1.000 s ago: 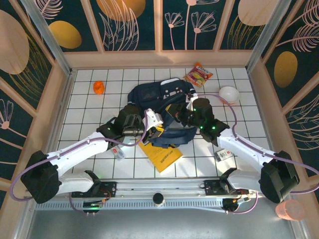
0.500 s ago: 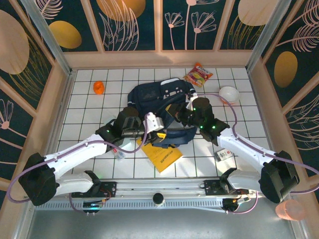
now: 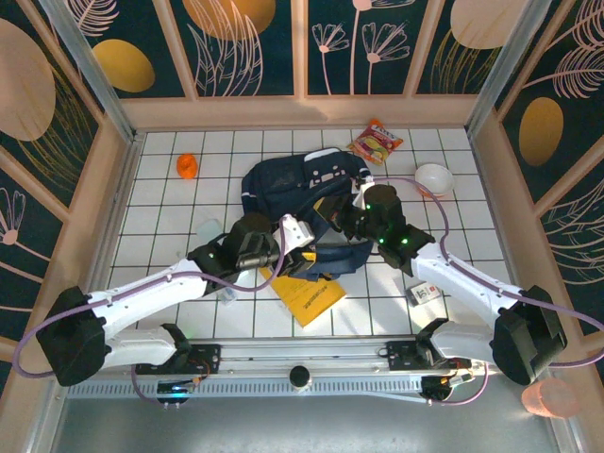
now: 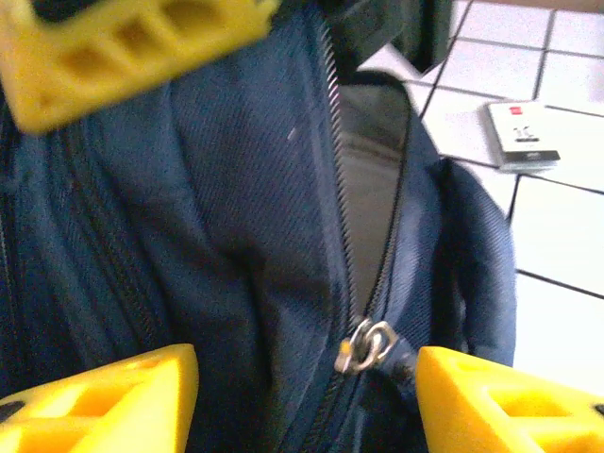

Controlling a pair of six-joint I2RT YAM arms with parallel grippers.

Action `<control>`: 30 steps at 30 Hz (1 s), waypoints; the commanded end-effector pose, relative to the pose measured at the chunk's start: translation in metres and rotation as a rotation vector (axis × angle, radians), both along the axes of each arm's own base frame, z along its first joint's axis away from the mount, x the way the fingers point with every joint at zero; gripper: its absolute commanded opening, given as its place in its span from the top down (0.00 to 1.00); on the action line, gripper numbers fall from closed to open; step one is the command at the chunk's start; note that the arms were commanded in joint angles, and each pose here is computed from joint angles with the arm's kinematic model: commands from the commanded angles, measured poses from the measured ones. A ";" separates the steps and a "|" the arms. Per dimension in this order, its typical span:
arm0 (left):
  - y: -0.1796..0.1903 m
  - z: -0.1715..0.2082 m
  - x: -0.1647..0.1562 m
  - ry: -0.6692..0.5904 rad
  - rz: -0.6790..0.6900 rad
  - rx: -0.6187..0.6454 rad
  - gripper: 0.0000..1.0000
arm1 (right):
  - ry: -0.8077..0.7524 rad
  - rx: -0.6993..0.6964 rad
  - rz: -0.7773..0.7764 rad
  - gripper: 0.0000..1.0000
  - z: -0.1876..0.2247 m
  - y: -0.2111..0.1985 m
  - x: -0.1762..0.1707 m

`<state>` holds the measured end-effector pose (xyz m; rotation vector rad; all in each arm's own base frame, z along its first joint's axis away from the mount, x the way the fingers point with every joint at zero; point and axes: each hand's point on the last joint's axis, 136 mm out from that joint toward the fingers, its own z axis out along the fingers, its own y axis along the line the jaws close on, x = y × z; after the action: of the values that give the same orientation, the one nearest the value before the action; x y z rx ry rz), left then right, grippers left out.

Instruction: Pack the student bag

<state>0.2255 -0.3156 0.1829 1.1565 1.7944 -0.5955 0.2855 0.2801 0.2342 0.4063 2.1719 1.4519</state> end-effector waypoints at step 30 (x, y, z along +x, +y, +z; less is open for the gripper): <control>0.002 -0.005 0.014 0.203 0.258 -0.129 0.34 | -0.129 0.056 -0.014 0.97 0.054 -0.001 0.006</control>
<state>0.2259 -0.3182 0.1823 0.8924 1.9575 -0.7369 0.2866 0.2784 0.2363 0.4120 2.1844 1.4294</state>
